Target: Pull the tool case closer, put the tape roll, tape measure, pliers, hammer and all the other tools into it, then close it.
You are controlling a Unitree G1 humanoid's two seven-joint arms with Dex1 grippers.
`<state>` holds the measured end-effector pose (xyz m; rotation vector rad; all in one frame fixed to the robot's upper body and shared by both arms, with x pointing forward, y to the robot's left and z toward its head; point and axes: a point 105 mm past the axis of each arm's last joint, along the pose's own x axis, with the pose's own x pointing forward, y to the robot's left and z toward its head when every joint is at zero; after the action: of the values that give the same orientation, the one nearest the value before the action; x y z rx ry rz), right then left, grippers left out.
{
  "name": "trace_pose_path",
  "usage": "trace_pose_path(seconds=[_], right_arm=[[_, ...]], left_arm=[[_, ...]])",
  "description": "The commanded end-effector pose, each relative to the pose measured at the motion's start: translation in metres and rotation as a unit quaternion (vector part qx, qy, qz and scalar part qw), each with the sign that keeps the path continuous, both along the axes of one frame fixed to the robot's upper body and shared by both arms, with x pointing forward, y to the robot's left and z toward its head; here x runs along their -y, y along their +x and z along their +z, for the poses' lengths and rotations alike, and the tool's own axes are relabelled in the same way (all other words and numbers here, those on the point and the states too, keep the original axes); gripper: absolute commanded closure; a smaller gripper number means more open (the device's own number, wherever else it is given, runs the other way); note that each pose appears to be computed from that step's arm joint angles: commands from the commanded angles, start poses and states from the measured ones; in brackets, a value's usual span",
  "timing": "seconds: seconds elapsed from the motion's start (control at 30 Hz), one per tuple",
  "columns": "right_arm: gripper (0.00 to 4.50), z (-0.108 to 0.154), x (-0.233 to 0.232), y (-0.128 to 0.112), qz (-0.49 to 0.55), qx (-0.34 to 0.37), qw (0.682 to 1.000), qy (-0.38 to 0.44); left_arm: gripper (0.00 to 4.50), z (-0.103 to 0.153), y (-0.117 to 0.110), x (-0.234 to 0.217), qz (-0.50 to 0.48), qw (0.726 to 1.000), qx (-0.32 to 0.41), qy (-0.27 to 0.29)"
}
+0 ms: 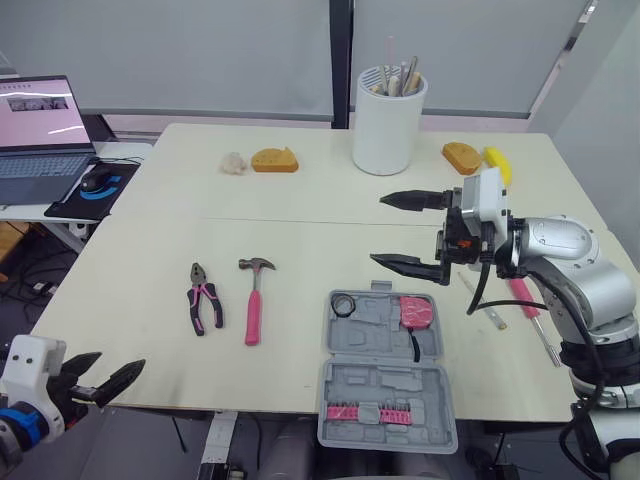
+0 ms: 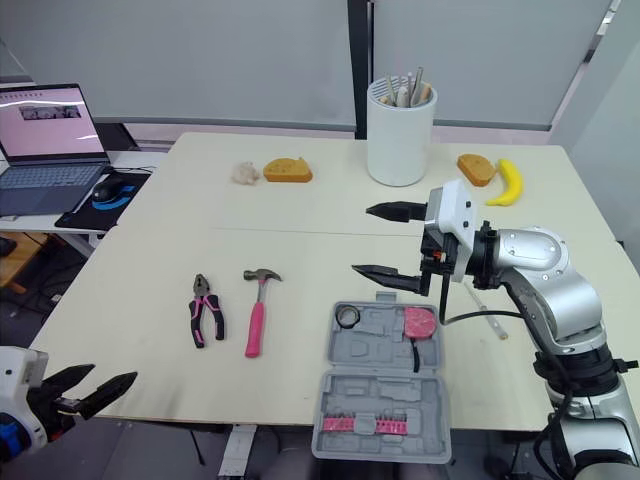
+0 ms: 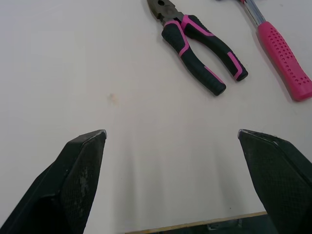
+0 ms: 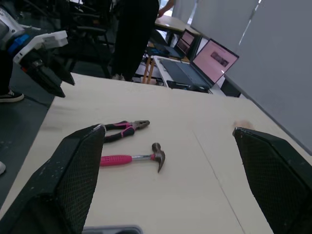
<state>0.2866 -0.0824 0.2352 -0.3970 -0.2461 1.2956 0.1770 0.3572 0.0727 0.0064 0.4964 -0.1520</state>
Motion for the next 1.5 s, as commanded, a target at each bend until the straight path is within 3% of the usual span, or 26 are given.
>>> trace_pose_path(seconds=[0.03,0.33,0.63,0.87,1.5], right_arm=[[0.04,0.001,0.0,-0.005,-0.006,0.022,1.0,-0.006],[0.04,-0.01,-0.003,-0.003,-0.034,0.003,0.999,0.008],[0.04,-0.012,-0.007,-0.006,-0.05,-0.003,0.999,0.016],[0.04,-0.015,-0.01,-0.008,-0.061,-0.004,0.998,0.014],[0.04,-0.013,-0.01,-0.01,-0.087,-0.007,0.996,0.016]], left_arm=[[0.0,0.014,0.009,0.006,0.017,0.999,0.034,0.013],[0.0,0.036,0.065,0.03,0.108,0.987,0.115,-0.002],[0.0,0.007,0.117,0.067,0.164,0.981,0.1,0.002],[0.0,-0.02,0.134,0.073,0.211,0.975,0.064,0.02],[0.0,-0.044,0.15,0.084,0.231,0.973,0.011,0.01]])
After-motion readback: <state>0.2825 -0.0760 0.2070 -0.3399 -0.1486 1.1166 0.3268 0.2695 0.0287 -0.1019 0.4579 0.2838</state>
